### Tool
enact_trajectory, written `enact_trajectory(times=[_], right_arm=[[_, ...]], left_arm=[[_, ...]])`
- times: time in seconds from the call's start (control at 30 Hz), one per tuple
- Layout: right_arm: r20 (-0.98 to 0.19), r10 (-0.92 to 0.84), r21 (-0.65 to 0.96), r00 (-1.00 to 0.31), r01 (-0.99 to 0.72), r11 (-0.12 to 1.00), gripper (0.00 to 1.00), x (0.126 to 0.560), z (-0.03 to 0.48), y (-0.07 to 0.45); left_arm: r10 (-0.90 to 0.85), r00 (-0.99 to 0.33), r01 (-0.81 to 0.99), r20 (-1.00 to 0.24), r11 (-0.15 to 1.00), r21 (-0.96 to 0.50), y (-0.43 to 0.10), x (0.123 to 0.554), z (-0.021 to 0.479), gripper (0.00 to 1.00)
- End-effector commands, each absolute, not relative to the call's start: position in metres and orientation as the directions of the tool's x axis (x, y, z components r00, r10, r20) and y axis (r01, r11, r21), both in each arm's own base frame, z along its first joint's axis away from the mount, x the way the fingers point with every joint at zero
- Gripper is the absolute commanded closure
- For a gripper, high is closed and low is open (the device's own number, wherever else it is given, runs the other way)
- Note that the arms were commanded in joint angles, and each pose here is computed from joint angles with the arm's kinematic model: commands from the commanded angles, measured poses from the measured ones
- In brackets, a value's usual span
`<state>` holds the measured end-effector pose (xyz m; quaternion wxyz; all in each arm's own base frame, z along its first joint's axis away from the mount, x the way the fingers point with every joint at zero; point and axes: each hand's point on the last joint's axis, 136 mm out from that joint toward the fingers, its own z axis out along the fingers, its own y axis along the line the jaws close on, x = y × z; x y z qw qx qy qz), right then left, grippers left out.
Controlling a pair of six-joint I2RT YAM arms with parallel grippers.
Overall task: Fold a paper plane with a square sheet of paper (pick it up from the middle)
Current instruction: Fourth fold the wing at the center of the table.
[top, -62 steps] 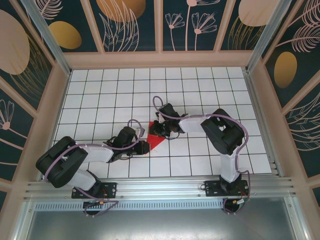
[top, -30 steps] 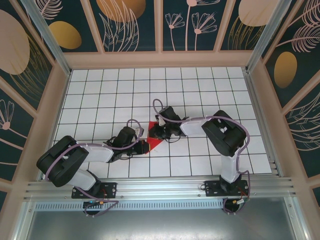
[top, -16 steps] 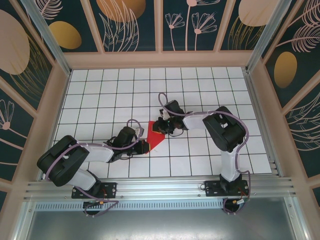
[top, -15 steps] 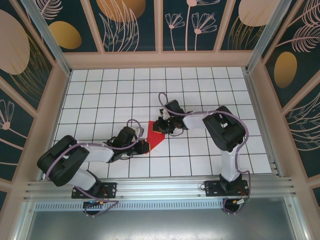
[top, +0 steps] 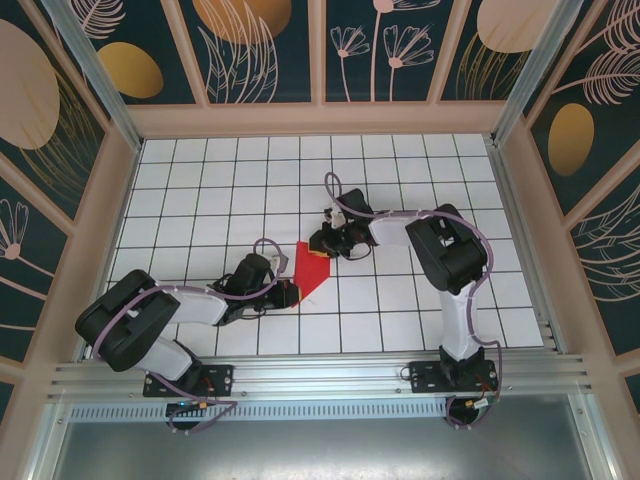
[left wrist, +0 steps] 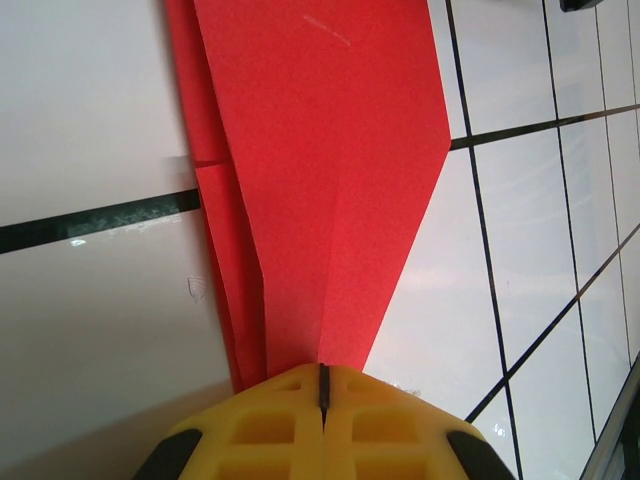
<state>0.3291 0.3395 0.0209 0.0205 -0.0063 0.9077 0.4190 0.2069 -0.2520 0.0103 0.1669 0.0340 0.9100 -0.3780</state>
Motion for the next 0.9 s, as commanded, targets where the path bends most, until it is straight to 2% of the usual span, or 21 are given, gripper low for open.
enact_trajectory(times=[0.0,0.3,0.57,0.73,0.87], right_arm=[[-0.141,0.131,0.652,-0.981,0.008,0.758,0.81,0.379,-0.01,0.295],[-0.165,0.136,0.65,-0.977,-0.004,0.76,0.81,0.391,0.001,0.289],[-0.291,0.145,0.654,-0.946,-0.086,0.752,0.79,0.39,0.068,0.282],[-0.33,0.107,0.681,-0.938,-0.157,0.716,0.78,0.356,0.096,0.295],[-0.28,0.023,0.695,-0.96,-0.186,0.694,0.82,0.311,0.08,0.333]], left_arm=[[-0.023,-0.997,0.02,-0.076,0.855,-0.518,-0.202,0.147,-0.055,1.0],[-0.031,-0.996,0.016,-0.081,0.851,-0.525,-0.203,0.149,-0.054,1.0],[-0.033,-0.995,0.021,-0.092,0.846,-0.532,-0.206,0.153,-0.051,1.0],[-0.033,-0.995,0.023,-0.095,0.844,-0.536,-0.208,0.154,-0.05,1.0],[-0.032,-0.995,0.027,-0.098,0.841,-0.54,-0.209,0.155,-0.049,1.0]])
